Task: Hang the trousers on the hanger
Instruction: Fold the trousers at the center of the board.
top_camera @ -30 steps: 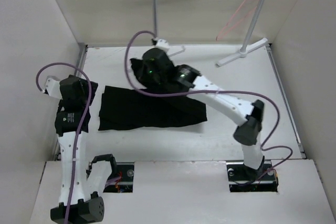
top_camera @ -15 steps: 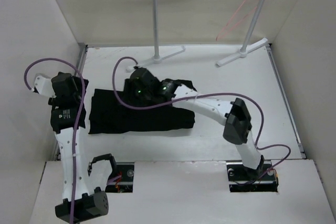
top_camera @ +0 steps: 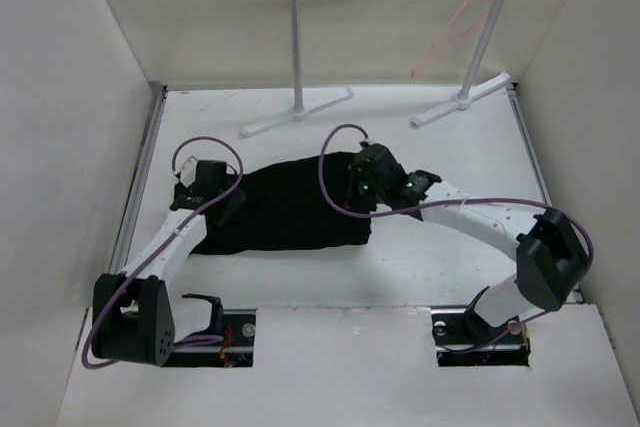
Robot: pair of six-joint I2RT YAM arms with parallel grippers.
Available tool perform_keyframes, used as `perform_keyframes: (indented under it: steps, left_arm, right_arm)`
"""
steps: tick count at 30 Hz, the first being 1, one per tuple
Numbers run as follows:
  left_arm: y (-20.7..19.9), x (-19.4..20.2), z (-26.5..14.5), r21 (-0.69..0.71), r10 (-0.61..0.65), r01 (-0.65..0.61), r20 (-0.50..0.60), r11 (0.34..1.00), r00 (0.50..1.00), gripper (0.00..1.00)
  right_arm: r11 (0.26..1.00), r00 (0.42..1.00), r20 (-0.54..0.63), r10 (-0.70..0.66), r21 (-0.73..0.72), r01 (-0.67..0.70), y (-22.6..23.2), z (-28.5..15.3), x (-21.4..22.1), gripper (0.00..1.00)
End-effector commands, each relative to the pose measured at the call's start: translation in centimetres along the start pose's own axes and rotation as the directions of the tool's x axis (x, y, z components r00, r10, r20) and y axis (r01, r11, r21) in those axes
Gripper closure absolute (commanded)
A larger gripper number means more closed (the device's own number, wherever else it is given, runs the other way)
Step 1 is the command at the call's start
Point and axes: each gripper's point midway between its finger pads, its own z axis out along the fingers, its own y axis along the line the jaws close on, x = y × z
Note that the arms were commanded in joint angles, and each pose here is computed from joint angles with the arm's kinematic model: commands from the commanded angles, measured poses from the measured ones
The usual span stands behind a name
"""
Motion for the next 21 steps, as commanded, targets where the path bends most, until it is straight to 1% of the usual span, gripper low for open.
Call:
perform_keyframes:
  steps: [1,4,8,12,15,16,18,21]
  left_arm:
    - [0.8,-1.3,2.1,0.0,-0.034,0.034,0.058,0.999,0.998,0.53]
    - [3.5,-1.1,4.1,-0.079,-0.051,0.054,0.049,0.995,0.998,0.53]
    - [4.9,-1.0,5.4,-0.116,-0.062,0.067,0.044,0.991,0.997,0.53]
    - [4.7,-1.4,5.4,-0.112,-0.067,0.072,0.051,0.991,0.996,0.52]
    - [3.4,-1.9,4.4,-0.073,-0.067,0.071,0.056,0.995,0.996,0.48]
    - [3.0,-2.1,4.0,-0.062,-0.068,0.071,0.057,0.996,0.996,0.47]
    - [1.7,-2.5,2.4,-0.024,-0.062,0.064,0.062,0.998,0.996,0.46]
    - [-1.6,-3.6,-0.8,0.064,-0.032,0.026,0.097,0.998,0.995,0.48]
  right_arm:
    - [0.998,0.995,0.084,0.044,-0.04,-0.041,-2.4,-1.1,-1.7,0.87]
    - [0.995,0.995,0.046,0.088,-0.05,-0.086,-5.0,-1.0,0.4,0.86]
    - [0.988,0.988,-0.007,0.153,0.004,-0.153,-9.5,0.3,4.4,0.85]
    - [0.974,0.976,-0.026,0.217,0.072,-0.215,-13.2,0.9,6.8,0.85]
    - [0.971,0.974,0.005,0.225,0.079,-0.225,-13.8,-0.5,6.4,0.84]
    - [0.974,0.976,0.031,0.215,0.068,-0.217,-13.4,-1.3,5.7,0.81]
    - [0.981,0.979,0.08,0.187,0.035,-0.191,-12.1,-3.3,4.0,0.69]
    - [0.987,0.982,0.098,0.159,-0.013,-0.159,-9.7,-4.9,2.1,0.58]
